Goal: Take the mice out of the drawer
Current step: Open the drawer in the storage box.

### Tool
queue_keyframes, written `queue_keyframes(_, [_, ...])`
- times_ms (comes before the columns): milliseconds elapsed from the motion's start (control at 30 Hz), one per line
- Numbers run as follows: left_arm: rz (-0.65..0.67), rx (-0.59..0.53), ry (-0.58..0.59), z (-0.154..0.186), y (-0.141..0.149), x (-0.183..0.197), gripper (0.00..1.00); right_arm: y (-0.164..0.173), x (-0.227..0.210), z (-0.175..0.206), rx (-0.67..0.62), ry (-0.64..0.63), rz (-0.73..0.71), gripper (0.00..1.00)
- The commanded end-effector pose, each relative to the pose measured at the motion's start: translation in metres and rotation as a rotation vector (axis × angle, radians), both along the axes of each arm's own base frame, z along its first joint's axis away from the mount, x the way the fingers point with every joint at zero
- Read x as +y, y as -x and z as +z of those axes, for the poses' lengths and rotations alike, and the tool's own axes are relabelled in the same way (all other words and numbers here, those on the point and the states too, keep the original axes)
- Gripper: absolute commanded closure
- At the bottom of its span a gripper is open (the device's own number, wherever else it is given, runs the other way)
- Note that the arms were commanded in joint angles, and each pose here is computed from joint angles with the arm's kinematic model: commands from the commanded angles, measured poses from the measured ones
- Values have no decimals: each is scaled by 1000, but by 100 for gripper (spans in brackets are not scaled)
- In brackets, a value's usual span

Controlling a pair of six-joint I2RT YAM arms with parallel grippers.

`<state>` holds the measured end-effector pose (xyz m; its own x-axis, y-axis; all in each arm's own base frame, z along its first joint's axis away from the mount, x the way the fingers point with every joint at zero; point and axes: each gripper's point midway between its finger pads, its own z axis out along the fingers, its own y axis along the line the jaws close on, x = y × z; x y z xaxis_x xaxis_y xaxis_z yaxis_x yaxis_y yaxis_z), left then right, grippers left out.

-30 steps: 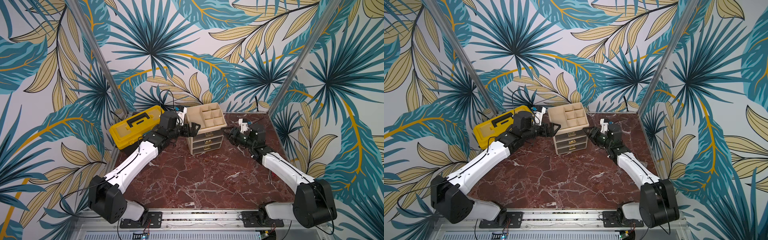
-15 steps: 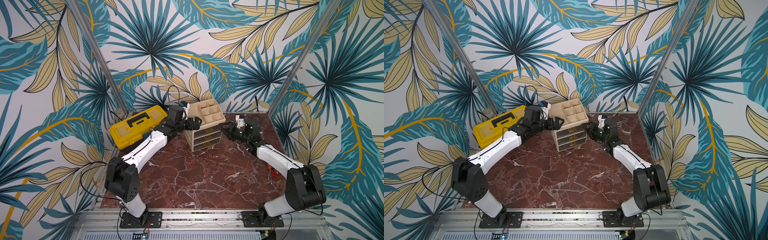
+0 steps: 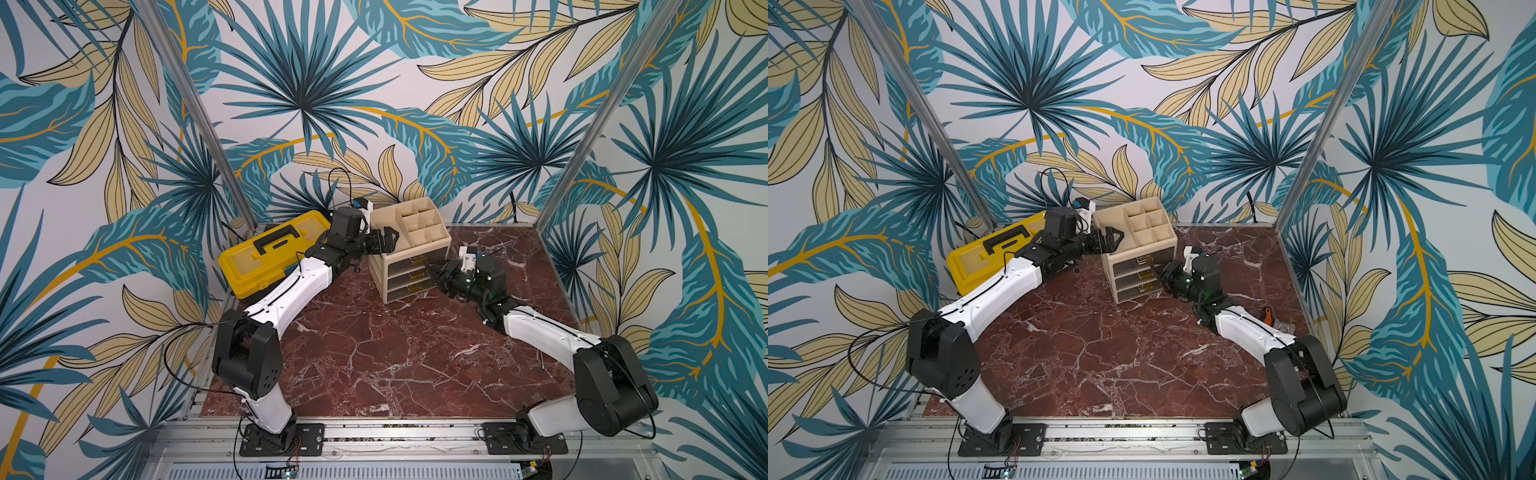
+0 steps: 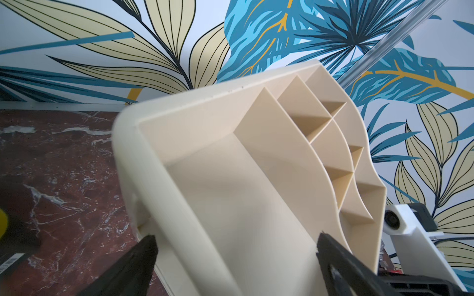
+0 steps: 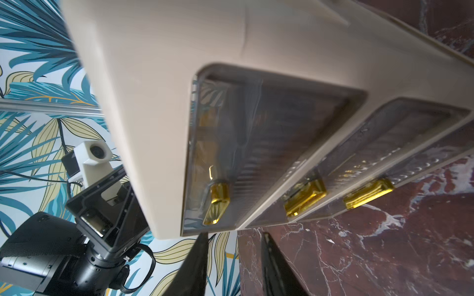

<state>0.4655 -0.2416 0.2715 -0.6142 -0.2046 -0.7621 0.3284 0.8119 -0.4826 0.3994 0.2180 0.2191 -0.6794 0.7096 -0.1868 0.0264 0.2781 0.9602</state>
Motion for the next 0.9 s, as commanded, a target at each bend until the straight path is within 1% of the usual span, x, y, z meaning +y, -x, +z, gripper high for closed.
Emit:
queue_keyframes(0, [-11, -37, 34, 20, 1, -5, 0, -4, -6, 15, -45, -58, -88, 65])
queue_keyframes(267, [-7, -30, 28, 16, 3, -6, 0, -4, 4, 18, -66, -85, -95, 67])
queue_keyframes(467, [-6, -29, 23, 16, 4, -7, 0, -9, 8, 12, -43, -118, -113, 68])
queue_keyframes(867, [-2, -26, 16, 15, 4, -7, 0, -10, 15, 3, -6, -129, -138, 71])
